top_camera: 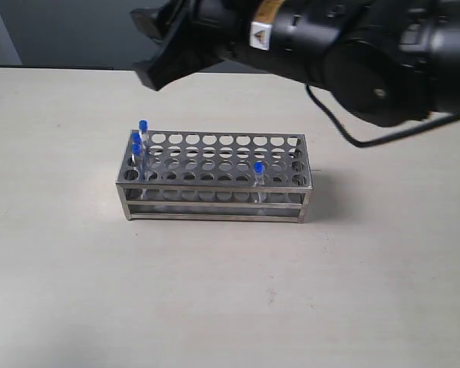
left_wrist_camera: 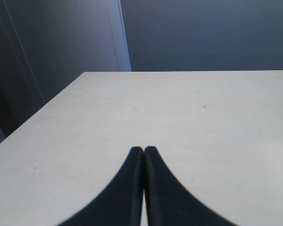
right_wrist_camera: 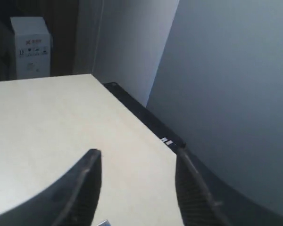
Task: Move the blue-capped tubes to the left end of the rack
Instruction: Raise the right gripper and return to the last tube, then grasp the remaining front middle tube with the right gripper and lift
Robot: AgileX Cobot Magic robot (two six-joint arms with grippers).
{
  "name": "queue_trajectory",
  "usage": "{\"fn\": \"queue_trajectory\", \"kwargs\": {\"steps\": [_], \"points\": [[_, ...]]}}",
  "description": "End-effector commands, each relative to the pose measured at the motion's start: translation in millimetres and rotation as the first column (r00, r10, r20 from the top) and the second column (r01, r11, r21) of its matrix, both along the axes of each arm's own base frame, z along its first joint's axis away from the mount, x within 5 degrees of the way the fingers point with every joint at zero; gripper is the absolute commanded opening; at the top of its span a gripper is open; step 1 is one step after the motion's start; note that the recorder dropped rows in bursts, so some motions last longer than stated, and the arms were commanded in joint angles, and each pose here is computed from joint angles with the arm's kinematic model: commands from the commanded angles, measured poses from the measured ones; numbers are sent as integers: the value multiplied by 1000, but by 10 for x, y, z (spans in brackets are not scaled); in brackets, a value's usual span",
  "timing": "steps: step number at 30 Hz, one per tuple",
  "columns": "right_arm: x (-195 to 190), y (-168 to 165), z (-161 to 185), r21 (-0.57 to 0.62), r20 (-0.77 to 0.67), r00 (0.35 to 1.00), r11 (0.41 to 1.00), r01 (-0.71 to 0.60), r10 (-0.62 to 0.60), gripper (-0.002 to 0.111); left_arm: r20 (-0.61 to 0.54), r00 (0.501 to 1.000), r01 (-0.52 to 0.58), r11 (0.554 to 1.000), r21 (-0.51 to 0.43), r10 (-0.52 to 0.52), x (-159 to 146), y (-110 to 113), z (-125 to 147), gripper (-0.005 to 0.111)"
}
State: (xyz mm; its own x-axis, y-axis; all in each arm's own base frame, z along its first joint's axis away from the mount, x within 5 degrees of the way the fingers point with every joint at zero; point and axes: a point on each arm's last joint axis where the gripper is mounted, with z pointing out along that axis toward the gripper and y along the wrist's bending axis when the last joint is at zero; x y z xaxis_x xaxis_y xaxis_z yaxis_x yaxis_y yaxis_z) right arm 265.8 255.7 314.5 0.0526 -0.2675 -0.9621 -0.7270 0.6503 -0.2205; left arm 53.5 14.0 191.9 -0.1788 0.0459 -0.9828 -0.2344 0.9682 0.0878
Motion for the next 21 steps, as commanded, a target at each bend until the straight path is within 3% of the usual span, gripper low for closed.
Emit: {"fn": "queue_trajectory", "kwargs": {"steps": [1,10,21], "points": [[-170,-440,-64,60,-14,997,996,72,-71,48,12,1000,-1,1000,-3,1,1,0,-4,0],[-389,-864,-750,42,-61,991,991,124,-121,48,12,1000,-1,1000,-3,1,1,0,-4,0],[-272,-785,-1222,1,-140,981,991,134,-133,48,12,1000,-1,1000,-3,1,1,0,-4,0]]}}
